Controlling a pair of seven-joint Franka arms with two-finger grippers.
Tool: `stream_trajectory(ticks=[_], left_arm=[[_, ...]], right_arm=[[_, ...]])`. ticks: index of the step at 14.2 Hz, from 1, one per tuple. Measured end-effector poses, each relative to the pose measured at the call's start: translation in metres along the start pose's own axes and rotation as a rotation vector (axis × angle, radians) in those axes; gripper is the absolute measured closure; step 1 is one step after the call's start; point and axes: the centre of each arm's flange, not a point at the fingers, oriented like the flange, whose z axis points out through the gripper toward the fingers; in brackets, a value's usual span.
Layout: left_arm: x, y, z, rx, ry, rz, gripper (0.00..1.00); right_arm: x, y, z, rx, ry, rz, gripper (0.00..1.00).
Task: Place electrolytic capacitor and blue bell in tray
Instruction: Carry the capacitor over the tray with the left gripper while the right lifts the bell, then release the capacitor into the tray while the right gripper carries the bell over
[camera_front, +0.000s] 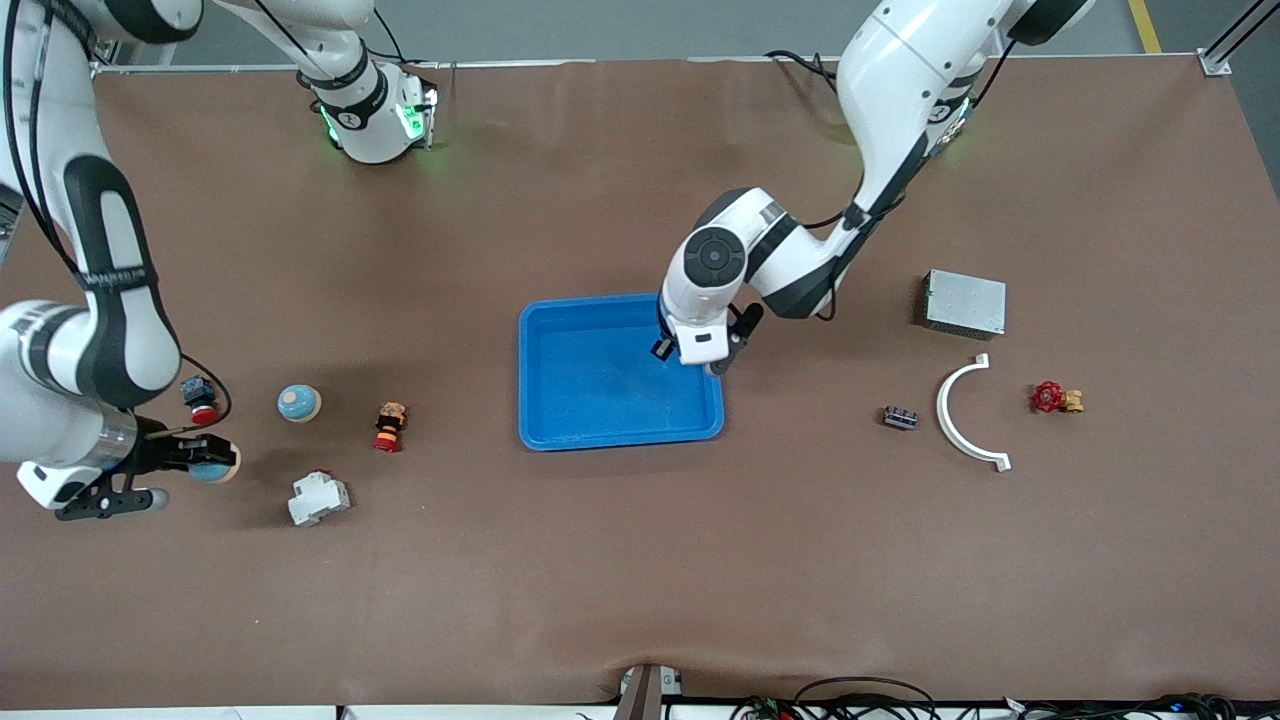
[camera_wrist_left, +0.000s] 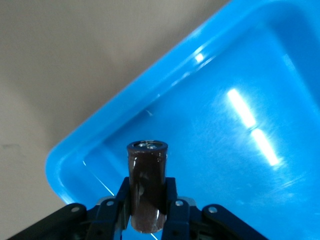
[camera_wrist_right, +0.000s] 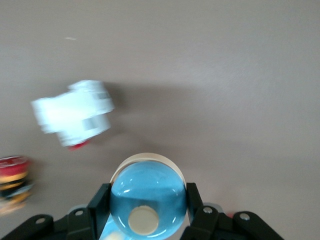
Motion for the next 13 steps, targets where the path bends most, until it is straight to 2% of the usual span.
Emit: stream_trajectory(ticks=[2,4,7,9,10,13], left_arm=[[0.0,0.003,0.008,-0.005,0.009,-0.005,0.49],[0.021,0.012,-0.002,-0.029,0.023,-0.045,0.29],[0.084,0.023,-0.042,-0.05,0.041,-0.154,0.01],[0.133,0.02,-0.076,-0.05,0.074,-0.215,0.0],[0.16,0.016,-0.092,-0.048,0.113,-0.232,0.0],[0.242,-0.003,-0.109,-0.013,0.247,-0.263,0.0]], right_arm=[[-0.011,-0.053,-0.058,0.002,-0.017,0.08,0.35],[-0.03,-0.115,-0.095,-0.003,-0.015,0.172,0.35],[-0.059,-0.204,-0.095,0.022,-0.043,0.315,0.35],[-0.069,-0.254,-0.081,0.019,-0.057,0.378,0.35],[-0.073,-0.277,-0.073,0.017,-0.052,0.406,0.35],[-0.093,-0.337,-0.033,0.028,-0.006,0.473,0.35]])
